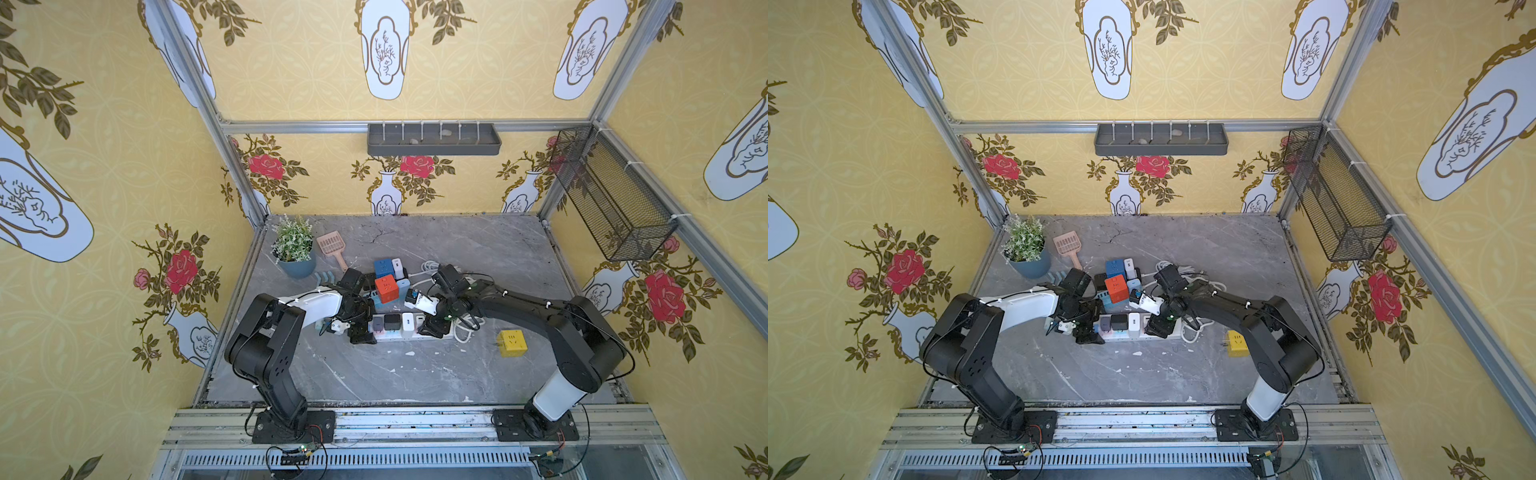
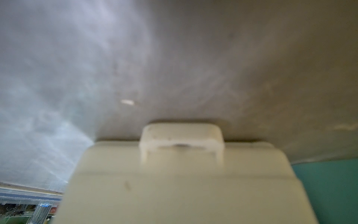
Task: Pull the plug off the socket
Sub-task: Remove the plug from the socket.
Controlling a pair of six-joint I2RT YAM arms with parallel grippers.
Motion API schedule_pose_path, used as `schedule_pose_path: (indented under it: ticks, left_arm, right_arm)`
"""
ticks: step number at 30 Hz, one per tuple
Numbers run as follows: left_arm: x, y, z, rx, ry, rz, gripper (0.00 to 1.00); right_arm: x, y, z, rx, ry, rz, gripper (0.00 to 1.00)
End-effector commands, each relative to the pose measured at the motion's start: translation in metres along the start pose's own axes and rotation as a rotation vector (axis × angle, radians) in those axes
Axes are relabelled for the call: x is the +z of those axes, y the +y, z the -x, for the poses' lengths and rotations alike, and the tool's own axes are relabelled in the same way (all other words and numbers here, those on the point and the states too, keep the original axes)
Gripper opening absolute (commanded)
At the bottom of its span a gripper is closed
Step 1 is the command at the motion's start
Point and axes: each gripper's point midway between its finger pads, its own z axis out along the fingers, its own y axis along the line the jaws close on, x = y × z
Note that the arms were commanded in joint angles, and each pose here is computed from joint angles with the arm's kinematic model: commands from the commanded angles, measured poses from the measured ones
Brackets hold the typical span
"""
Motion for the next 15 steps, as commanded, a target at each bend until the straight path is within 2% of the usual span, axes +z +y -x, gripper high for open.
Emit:
schedule_pose_path:
  ticks: [1,5,15]
  left_arm:
    - [0.0071,0.0121,0.0377,-0.356,-0.177,-0.004,0.25]
    - [0.0069,0.0115,0.0372,-0.355,-0.176,-0.005,0.25]
    - [0.0069,0.0117,0.0376,-0.354,-0.179,-0.003,0.25]
  right_arm:
    - [0.0013,-0.0008,0.0085,-0.044,-0.015,-0.003,0.67]
    - [0.0024,0.0006,0.0111,-0.062,-0.009,-0.003,0.61]
    - [0.0041,0.0007,0.013,-0.115,0.012,-0.007,0.53]
